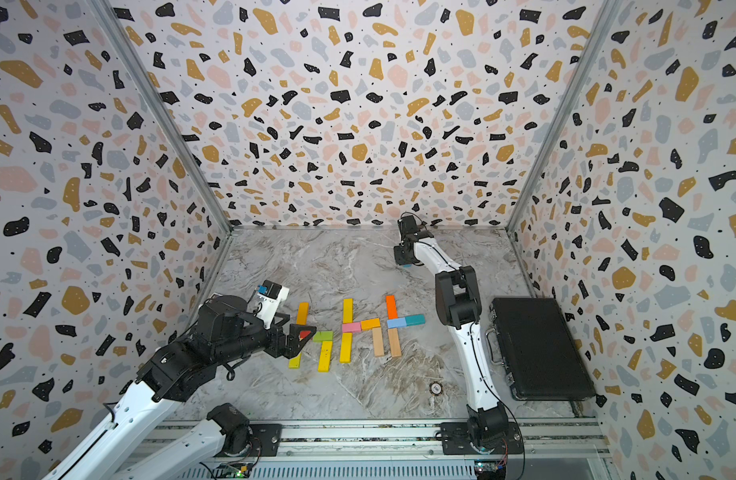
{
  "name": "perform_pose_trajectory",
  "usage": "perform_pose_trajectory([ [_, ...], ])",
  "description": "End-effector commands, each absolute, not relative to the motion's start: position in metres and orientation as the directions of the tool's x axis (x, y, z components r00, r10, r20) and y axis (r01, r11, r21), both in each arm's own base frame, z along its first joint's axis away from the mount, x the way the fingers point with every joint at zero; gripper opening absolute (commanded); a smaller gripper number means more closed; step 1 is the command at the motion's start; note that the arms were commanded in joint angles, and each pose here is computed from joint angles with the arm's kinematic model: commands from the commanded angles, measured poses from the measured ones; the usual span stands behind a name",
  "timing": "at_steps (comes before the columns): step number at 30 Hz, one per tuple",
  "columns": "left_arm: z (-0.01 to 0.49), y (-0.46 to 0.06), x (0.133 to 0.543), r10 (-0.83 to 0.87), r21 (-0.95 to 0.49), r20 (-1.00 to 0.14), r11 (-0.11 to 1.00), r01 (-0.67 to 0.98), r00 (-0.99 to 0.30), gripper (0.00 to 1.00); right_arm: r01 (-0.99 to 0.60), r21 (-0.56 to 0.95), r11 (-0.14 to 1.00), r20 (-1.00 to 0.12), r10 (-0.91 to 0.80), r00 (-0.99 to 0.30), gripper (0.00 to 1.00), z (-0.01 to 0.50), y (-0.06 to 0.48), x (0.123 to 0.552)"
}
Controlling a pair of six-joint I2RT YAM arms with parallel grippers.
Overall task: Assemble the letter h with building blocks
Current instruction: Pick up the building block from the center of the board, then assemble the building block at the center of the board.
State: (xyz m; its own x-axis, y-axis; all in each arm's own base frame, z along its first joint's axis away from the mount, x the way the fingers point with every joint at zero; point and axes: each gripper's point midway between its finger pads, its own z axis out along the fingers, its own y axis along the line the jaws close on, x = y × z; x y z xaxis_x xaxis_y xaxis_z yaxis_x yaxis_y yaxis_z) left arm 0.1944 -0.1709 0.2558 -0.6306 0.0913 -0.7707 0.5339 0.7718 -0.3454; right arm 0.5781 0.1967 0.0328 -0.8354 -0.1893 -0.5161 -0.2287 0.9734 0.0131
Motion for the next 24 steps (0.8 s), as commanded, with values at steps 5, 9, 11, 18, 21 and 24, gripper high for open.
perform_pose_trajectory([
  [5, 0.258, -0.171, 0.196, 0.085, -0.340, -0.785, 0.770, 0.541, -0.614, 0.99, -0.285, 0.045, 0.958, -0.663, -0.185, -0.725, 0.23, 0.112, 0.214, 0.554],
  [9, 0.257, -0.170, 0.197, 0.086, -0.336, -0.783, 0.774, 0.536, -0.616, 0.99, -0.298, 0.061, 0.953, -0.700, -0.172, -0.693, 0.21, 0.154, 0.217, 0.524],
  [11, 0.257, -0.170, 0.197, 0.087, -0.336, -0.783, 0.774, 0.537, -0.616, 0.99, -0.296, 0.066, 0.953, -0.717, -0.161, -0.679, 0.21, 0.172, 0.215, 0.500],
  [18, 0.261, -0.170, 0.196, 0.078, -0.339, -0.791, 0.769, 0.541, -0.607, 0.99, -0.256, 0.158, 0.954, -0.697, -0.076, -0.713, 0.20, 0.178, 0.201, 0.397],
  [21, 0.262, -0.171, 0.195, 0.076, -0.345, -0.791, 0.763, 0.546, -0.606, 0.99, -0.248, 0.128, 0.960, -0.674, -0.099, -0.732, 0.20, 0.167, 0.190, 0.351],
  [24, 0.263, -0.172, 0.194, 0.075, -0.349, -0.793, 0.757, 0.552, -0.605, 0.99, -0.240, 0.135, 0.961, -0.634, -0.102, -0.766, 0.20, 0.148, 0.179, 0.309],
])
